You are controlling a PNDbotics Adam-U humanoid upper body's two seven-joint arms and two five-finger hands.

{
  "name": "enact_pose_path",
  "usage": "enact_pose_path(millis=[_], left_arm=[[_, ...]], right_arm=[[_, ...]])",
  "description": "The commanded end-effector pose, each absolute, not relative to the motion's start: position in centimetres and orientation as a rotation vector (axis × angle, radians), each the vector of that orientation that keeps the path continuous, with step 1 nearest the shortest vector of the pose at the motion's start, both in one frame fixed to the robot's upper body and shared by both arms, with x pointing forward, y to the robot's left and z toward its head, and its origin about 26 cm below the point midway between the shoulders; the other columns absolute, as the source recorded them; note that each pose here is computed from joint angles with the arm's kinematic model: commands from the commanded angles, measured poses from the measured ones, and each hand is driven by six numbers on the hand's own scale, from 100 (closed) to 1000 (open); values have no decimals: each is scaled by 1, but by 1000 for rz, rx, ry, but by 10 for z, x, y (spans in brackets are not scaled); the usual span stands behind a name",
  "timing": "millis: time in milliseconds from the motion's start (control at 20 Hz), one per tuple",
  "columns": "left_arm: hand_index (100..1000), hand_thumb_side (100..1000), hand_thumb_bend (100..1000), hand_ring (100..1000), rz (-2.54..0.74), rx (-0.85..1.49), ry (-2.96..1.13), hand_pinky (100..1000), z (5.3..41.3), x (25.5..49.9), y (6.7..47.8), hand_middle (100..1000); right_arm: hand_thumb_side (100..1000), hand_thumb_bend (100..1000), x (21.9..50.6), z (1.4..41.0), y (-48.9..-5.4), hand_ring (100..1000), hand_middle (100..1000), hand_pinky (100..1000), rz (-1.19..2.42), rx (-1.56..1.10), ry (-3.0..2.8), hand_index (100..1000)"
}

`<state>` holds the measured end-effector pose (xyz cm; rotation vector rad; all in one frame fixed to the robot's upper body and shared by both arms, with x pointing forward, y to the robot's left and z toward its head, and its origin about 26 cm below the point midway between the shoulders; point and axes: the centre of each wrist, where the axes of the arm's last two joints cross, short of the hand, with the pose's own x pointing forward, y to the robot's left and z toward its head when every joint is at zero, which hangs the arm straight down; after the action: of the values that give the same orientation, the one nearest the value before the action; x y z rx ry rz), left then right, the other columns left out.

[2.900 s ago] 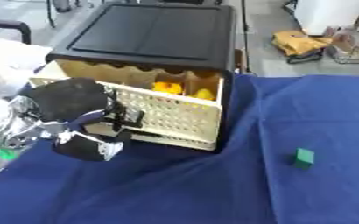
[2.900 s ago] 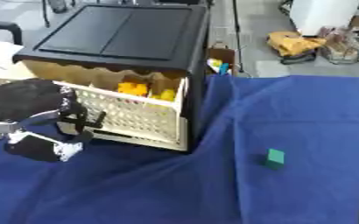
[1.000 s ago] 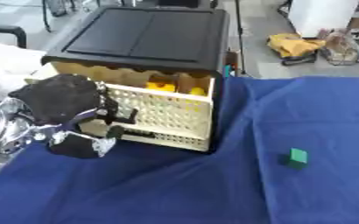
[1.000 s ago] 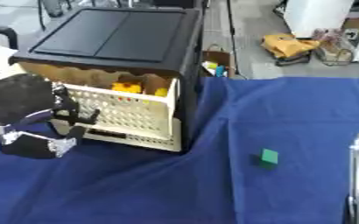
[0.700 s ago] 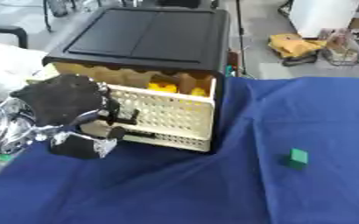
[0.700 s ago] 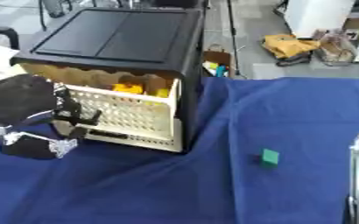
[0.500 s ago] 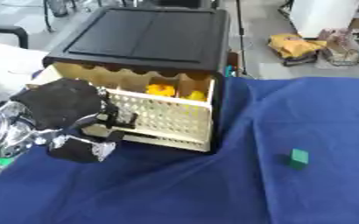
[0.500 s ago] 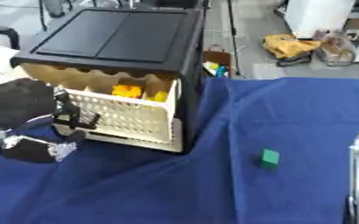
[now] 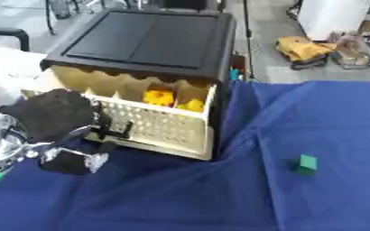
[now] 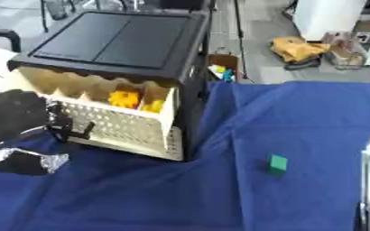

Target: Pick up objects from table and place into drawer.

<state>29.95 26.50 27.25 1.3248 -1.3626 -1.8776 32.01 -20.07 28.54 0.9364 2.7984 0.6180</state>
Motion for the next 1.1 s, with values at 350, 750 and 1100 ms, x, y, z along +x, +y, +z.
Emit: enact_pose_path(millis=[350, 750, 1100], left_arm=[[510, 562, 100, 100, -1834, 1347, -1536, 100, 299, 299, 257, 100], [510, 583, 100, 100, -1932, 1281, -1513, 100, 297, 299, 245, 100], [510, 590, 100, 100, -2013, 1222, -1481, 100, 294, 300, 232, 100]], right_arm=[[1000, 100, 316, 292, -199, 722, 567, 684, 630, 909, 2758, 709], [1000, 100, 316, 292, -198, 721, 566, 684, 631, 904, 2759, 709], [1000, 100, 316, 291, -198, 722, 566, 684, 637, 906, 2759, 709]])
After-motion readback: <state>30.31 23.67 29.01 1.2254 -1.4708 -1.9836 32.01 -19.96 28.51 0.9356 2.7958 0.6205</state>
